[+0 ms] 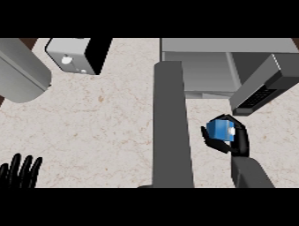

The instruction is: Pick up the milk, place it into the microwave and close the microwave

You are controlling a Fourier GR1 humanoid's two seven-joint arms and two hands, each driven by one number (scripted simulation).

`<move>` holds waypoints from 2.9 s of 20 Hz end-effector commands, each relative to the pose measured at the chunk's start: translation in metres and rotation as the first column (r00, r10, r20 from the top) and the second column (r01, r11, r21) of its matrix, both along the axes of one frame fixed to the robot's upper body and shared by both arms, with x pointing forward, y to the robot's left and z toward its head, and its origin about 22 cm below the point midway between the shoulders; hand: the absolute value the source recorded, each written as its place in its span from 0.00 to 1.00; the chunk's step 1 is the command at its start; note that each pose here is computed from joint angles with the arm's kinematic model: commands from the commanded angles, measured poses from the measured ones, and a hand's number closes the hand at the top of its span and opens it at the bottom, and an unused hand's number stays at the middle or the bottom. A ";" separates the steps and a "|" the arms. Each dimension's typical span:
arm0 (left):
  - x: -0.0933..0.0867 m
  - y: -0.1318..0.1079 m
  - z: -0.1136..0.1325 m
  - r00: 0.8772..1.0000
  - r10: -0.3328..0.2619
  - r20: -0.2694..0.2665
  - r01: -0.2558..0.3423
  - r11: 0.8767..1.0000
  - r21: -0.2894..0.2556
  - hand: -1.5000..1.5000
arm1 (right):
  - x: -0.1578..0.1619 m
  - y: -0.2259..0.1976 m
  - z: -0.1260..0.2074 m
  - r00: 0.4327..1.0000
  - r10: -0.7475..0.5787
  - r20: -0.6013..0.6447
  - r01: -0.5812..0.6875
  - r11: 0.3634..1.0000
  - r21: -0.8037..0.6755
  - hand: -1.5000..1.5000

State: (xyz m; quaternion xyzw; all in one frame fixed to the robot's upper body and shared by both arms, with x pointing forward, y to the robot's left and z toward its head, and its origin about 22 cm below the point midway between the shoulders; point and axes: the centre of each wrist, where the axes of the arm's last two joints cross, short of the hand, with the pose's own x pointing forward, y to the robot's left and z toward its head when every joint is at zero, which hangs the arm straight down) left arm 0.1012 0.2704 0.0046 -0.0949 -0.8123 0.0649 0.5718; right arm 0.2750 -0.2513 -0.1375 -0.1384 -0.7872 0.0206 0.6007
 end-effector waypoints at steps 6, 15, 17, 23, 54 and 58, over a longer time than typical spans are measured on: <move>-0.009 -0.009 -0.002 0.999 -0.032 0.025 0.032 0.999 -0.002 0.00 | 0.000 -0.018 -0.010 0.989 -0.125 0.076 0.124 0.992 0.017 1.00; -0.012 0.012 0.021 1.000 -0.028 0.011 0.028 0.999 -0.022 0.00 | 0.023 -0.014 0.009 0.985 -0.102 0.142 0.089 0.991 0.096 1.00; -0.009 0.006 0.009 1.000 -0.010 0.012 0.010 1.000 -0.026 0.00 | 0.008 -0.004 -0.003 0.984 -0.079 0.161 0.065 0.994 0.089 1.00; -0.023 0.005 -0.012 1.000 -0.024 -0.008 0.024 0.999 -0.021 0.00 | -0.003 0.001 0.010 0.985 -0.071 0.156 0.060 0.995 0.074 1.00; -0.022 0.022 -0.007 1.000 0.015 -0.027 -0.016 1.000 -0.018 0.00 | 0.010 0.063 0.113 0.989 0.038 0.146 -0.065 0.981 0.182 1.00; -0.033 0.010 -0.002 0.999 0.006 -0.031 -0.007 1.000 -0.023 0.00 | 0.014 0.108 0.111 0.994 0.021 0.108 -0.030 0.997 0.073 1.00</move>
